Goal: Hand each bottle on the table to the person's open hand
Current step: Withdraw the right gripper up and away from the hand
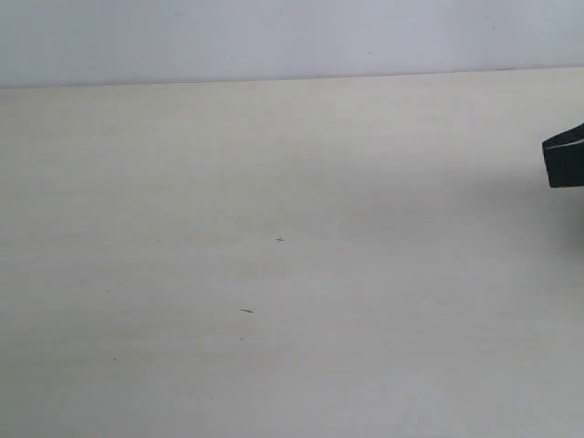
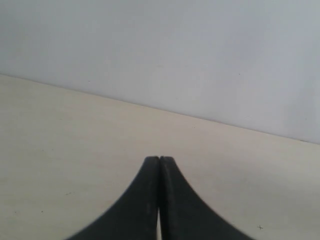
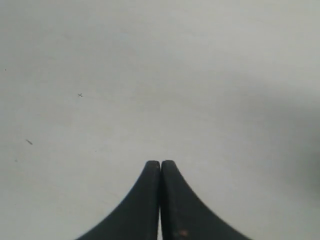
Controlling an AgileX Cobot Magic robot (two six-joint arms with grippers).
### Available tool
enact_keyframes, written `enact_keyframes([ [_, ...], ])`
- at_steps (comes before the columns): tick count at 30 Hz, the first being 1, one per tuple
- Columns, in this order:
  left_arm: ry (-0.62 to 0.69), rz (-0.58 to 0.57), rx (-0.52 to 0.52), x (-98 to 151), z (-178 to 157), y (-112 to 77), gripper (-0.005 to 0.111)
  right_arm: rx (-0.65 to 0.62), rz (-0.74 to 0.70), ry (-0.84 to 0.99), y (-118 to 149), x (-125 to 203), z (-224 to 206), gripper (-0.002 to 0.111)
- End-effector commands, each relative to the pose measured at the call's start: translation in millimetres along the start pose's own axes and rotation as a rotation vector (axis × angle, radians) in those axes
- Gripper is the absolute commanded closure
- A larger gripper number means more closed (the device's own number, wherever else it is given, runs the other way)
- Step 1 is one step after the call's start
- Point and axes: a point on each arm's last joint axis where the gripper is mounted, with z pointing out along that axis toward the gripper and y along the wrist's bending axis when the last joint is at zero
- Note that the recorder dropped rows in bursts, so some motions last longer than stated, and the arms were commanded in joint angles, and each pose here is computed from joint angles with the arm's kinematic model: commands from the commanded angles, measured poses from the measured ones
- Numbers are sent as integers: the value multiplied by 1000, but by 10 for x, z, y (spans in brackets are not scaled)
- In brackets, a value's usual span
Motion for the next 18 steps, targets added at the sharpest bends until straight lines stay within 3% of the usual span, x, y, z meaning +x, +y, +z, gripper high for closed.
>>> enact_keyframes([
  [1,-3,1,-6,7,-3,9,107,-6,-11,-69,6,5,-121,108],
  [18,-3,1,-8,7,-3,10,107,-8,-14,-73,10,7,-131,108],
])
